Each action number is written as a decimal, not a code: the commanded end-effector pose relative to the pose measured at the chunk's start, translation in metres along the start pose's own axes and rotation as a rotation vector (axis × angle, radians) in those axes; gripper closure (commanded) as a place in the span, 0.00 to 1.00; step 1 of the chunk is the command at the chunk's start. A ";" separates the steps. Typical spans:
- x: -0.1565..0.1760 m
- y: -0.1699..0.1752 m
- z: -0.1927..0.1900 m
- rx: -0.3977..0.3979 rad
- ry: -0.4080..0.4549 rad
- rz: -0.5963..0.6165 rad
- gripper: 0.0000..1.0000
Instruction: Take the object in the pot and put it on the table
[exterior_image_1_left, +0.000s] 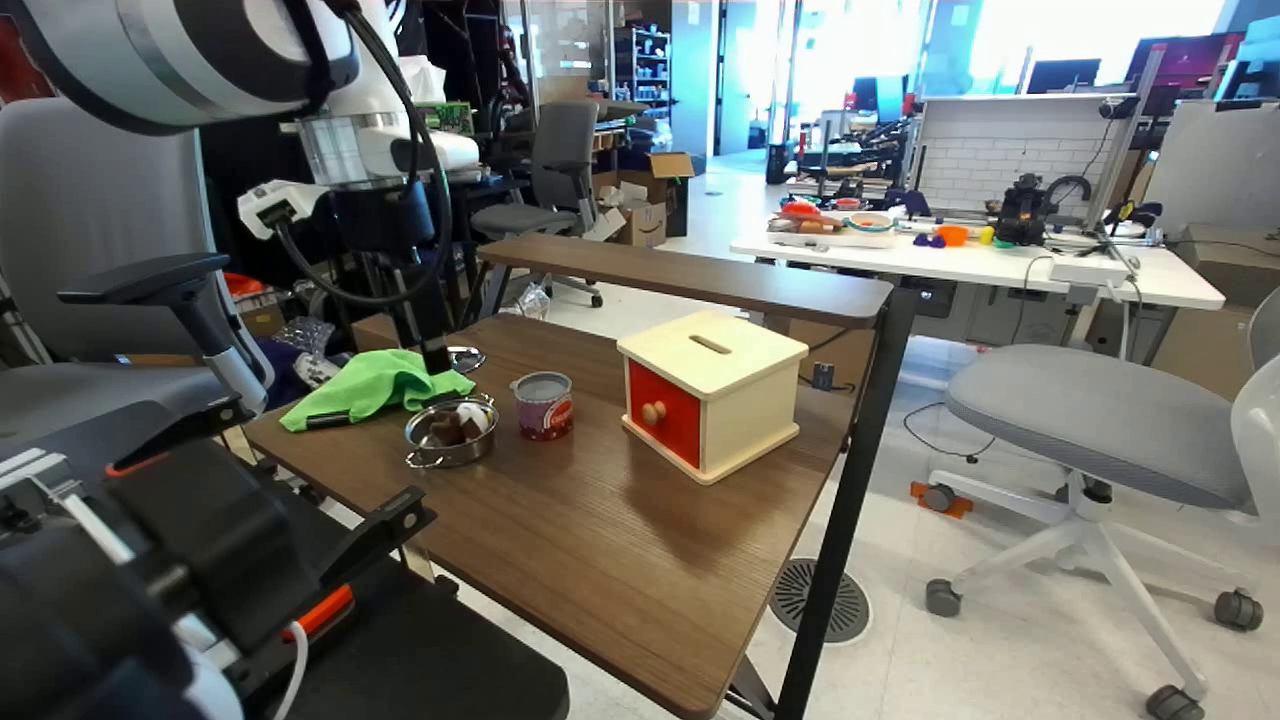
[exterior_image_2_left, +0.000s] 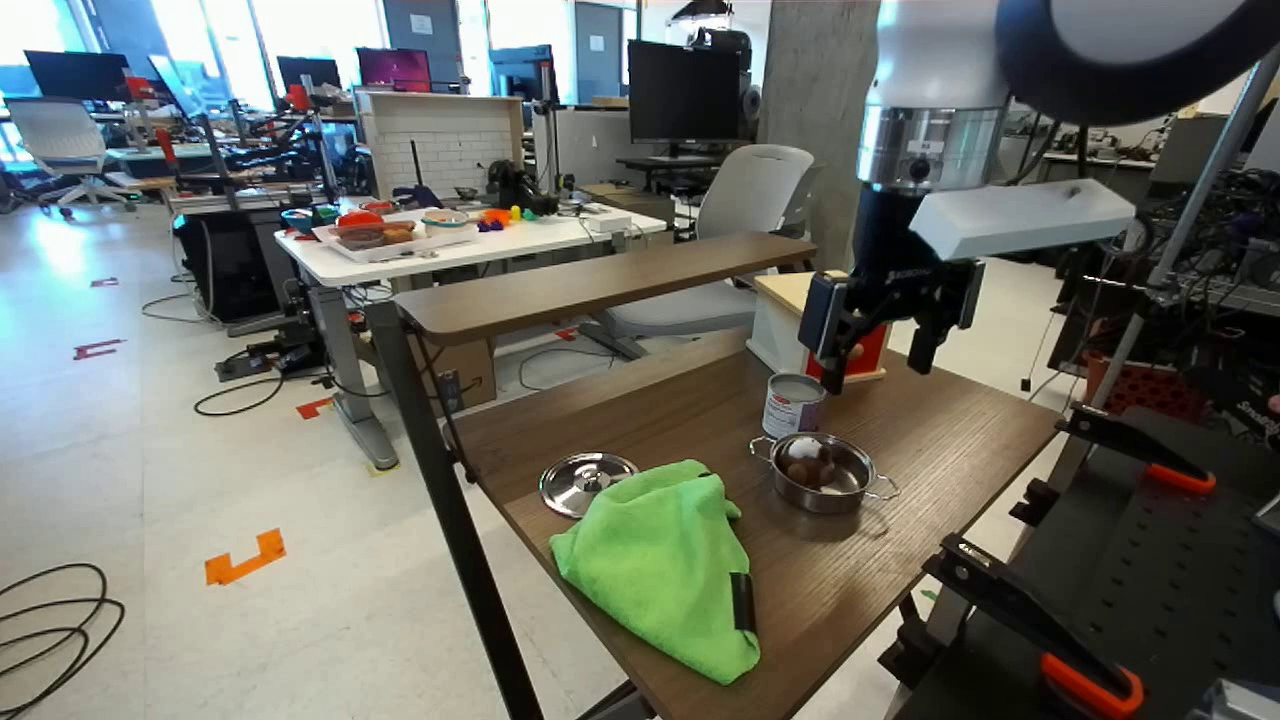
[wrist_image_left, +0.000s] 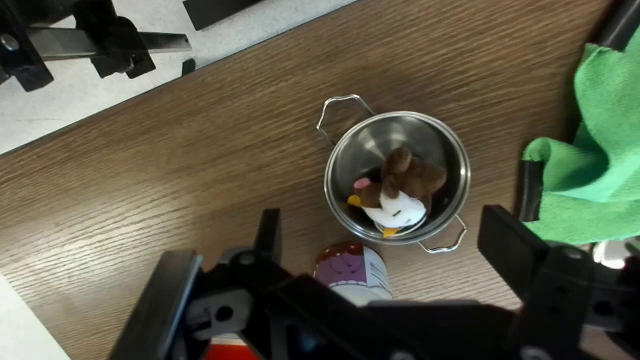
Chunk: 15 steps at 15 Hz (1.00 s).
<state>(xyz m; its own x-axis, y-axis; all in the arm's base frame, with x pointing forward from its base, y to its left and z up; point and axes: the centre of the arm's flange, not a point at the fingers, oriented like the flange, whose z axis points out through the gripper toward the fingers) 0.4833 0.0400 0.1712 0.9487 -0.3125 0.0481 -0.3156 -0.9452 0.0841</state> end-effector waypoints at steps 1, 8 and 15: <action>0.020 -0.002 0.036 -0.022 0.012 0.013 0.00; 0.023 -0.008 0.078 -0.030 0.000 0.023 0.00; 0.035 -0.031 0.088 0.001 0.017 0.052 0.07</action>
<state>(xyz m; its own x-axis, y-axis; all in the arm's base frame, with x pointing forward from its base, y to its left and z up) 0.5146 0.0452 0.0888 0.9298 -0.3654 0.0453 -0.3681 -0.9250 0.0946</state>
